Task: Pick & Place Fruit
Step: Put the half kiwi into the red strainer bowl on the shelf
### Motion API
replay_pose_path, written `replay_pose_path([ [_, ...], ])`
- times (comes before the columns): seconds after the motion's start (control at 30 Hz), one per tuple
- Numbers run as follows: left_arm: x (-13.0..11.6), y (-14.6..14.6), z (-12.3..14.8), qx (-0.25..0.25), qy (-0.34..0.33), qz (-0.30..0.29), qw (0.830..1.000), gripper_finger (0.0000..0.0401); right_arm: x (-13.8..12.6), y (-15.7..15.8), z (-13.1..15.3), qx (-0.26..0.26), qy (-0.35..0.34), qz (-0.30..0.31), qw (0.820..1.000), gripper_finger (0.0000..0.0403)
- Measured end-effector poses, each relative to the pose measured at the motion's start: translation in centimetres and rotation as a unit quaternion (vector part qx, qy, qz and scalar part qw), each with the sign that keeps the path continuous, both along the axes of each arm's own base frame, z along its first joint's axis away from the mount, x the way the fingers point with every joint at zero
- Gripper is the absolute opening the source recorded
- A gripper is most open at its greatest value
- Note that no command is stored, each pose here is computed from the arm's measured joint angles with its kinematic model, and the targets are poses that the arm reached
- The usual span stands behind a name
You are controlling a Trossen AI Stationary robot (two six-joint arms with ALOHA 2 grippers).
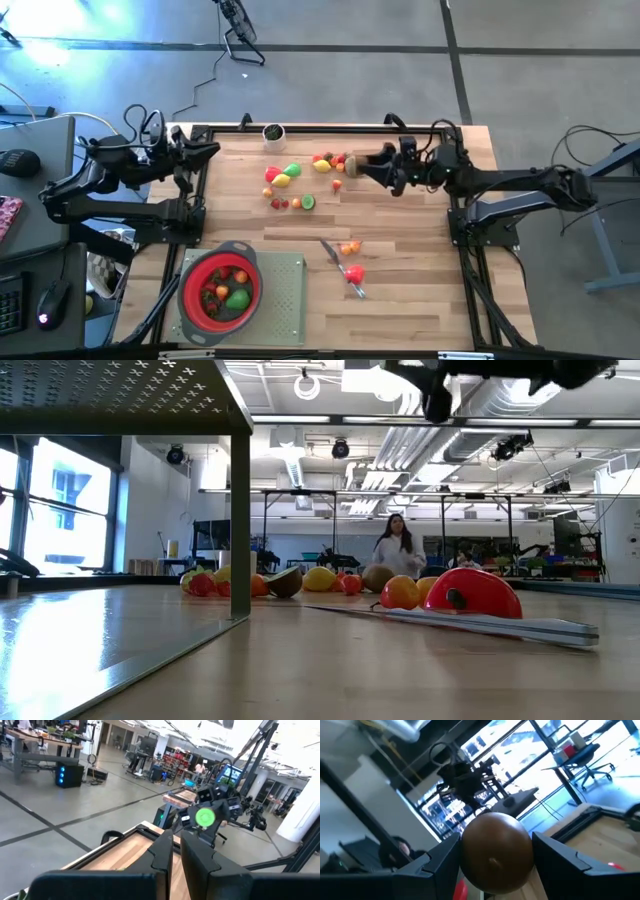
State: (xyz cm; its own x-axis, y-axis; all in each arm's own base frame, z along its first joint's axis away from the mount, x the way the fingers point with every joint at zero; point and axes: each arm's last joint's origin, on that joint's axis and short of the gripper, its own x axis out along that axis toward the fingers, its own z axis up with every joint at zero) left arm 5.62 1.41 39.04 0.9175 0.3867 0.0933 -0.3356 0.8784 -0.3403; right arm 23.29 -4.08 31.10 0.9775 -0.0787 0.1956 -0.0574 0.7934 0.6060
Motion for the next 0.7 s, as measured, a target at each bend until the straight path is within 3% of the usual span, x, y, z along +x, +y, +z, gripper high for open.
replay_pose_path([
  [0.2, 0.1, 0.0, -0.1, -0.001, 0.006, 0.000, 1.000, 0.0032, 2.7, 1.5, 2.9, -0.065, 0.031, 0.023, 0.997, 0.0212],
  [0.47, 0.2, 0.0, -0.1, -0.001, 0.007, -0.003, 1.000, 0.0032, 7.8, 4.3, 4.9, -0.107, 0.040, 0.062, 0.991, 0.0212],
  [0.7, 0.5, -0.6, 0.0, -0.014, -0.003, -0.113, 0.993, 0.0032, 11.3, 7.0, 5.6, -0.145, 0.036, 0.069, 0.986, 0.0212],
])
